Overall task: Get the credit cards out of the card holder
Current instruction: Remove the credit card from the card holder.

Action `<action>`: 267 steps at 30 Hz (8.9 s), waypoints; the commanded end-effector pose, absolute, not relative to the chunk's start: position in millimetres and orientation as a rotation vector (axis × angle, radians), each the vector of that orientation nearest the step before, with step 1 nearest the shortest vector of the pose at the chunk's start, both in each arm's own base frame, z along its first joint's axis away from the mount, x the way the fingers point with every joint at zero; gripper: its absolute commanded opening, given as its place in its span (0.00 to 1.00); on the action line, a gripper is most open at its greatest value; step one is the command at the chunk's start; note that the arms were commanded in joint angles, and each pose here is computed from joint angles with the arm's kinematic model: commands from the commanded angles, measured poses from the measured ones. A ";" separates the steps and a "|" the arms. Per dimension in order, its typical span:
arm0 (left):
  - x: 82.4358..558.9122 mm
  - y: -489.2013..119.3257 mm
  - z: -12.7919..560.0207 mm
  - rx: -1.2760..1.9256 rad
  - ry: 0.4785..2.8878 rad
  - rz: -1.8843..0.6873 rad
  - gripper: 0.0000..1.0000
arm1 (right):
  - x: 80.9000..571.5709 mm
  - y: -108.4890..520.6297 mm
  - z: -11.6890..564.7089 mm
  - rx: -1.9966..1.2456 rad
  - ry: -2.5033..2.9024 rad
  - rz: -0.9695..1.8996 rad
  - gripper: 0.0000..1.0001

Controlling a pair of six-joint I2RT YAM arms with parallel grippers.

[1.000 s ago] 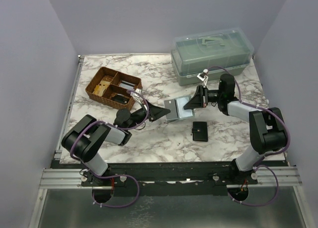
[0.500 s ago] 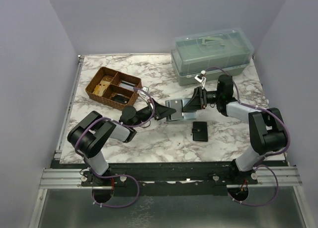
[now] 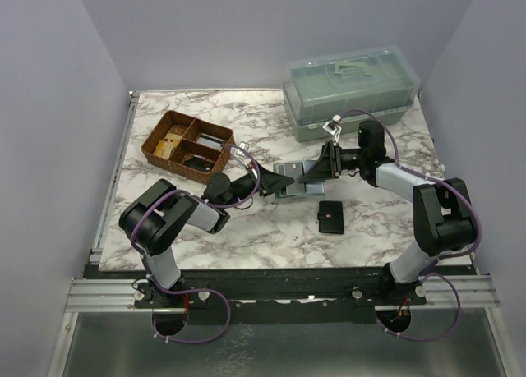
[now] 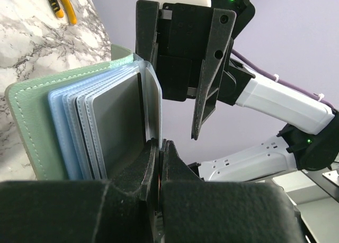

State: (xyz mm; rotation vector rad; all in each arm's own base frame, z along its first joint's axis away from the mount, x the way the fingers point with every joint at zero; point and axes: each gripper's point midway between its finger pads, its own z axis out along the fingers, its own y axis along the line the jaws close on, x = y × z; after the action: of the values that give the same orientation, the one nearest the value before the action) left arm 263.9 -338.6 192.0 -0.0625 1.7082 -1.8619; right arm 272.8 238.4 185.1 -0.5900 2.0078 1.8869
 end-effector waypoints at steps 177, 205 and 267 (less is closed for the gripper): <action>250.6 -347.2 252.0 0.091 1.466 -2.050 0.00 | 275.9 218.5 186.0 -0.518 1.984 1.954 0.27; 244.2 -381.1 246.7 0.131 1.473 -2.101 0.00 | 281.7 218.6 182.0 -0.435 2.021 1.944 0.44; 269.8 -334.1 191.8 0.001 1.624 -1.847 0.87 | 274.3 206.5 194.3 -0.477 1.961 1.961 0.00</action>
State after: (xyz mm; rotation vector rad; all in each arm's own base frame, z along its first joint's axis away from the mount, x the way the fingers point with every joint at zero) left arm 273.9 -326.7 166.5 -0.0605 1.7400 -1.7379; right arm 279.5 207.8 191.9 -0.4260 1.9809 1.9600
